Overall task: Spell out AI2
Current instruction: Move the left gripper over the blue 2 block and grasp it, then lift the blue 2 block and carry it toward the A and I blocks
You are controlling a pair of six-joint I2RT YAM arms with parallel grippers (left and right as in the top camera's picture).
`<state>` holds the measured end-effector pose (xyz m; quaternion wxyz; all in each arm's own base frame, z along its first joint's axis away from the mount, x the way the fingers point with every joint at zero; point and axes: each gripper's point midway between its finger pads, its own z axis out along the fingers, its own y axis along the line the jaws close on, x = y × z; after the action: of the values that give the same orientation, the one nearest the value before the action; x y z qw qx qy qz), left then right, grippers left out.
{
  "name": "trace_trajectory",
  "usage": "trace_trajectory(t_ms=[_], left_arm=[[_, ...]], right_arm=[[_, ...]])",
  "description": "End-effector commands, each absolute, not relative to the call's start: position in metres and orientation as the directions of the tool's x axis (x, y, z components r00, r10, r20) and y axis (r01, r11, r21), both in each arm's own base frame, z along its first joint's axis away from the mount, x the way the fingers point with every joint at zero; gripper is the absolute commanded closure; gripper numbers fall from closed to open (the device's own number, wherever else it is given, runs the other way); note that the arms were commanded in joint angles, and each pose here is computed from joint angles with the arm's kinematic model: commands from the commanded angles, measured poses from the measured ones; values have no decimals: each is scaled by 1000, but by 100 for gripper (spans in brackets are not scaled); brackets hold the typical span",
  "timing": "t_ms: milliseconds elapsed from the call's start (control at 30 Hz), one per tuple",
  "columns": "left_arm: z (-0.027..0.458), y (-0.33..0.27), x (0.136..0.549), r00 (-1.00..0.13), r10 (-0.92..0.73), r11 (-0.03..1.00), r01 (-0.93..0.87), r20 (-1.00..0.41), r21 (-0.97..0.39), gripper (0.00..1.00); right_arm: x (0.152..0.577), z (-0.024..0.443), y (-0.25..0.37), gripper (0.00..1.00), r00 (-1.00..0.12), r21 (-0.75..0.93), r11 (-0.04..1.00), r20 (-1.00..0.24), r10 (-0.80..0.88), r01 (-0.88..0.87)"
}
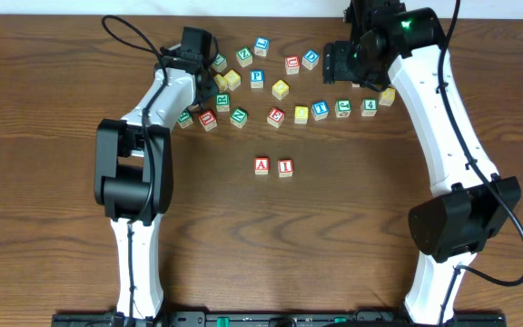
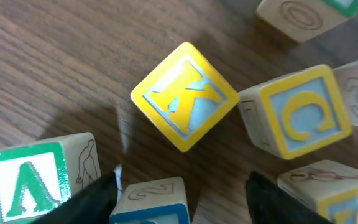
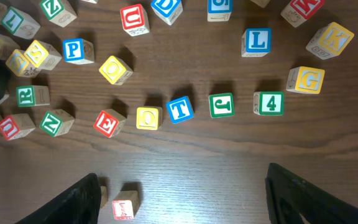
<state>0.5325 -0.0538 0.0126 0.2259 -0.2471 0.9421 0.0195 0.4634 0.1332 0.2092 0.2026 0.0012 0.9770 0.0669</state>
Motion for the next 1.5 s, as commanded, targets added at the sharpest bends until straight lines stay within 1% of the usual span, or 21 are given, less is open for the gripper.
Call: trace_trajectory(t_ms=[0,133,233,267,400,733,967,1100,1233,1467], left_arm=[[13,-50,537,-766,-461,872,-484,-447,-71,42],[13,-50,537,-766,-461,872,-484,-447,-71,49],[13,-50,537,-766,-461,872,-484,-447,-71,57],[13,-50,536,-767,-461,873,-483,-446,-71,61],[17,-50,537,-764,-461,873,-483,-451,-75,67],[58,-51,540,-757,-422,894,-439,-500,-90,68],[119,-54,529,-759,-343,930,-359,-554,-83,68],[147,-63,515,-759,-327,937,-337,-562,-89,68],[167,-84,492,-786,-287,953,-291,-548,-83,68],[155,-140,445,-894,-176,984,-160,-413,-74,68]], right_arm=[[461,208,133,21,-919,122,992,-393,18,-32],[461,209,133,21,-919,122,992,-393,18,-32],[462,209,132,21,-919,117,993,-395,19,-30],[462,209,132,20,-918,115,993,-395,19,-30],[462,208,132,20,-919,115,993,-395,19,-30],[463,209,131,18,-917,112,993,-399,19,-28],[467,210,116,16,-905,34,999,-424,23,9],[473,212,105,15,-895,0,999,-446,32,36],[481,214,85,14,-883,-8,997,-465,68,81],[487,214,36,13,-871,-8,983,-466,157,182]])
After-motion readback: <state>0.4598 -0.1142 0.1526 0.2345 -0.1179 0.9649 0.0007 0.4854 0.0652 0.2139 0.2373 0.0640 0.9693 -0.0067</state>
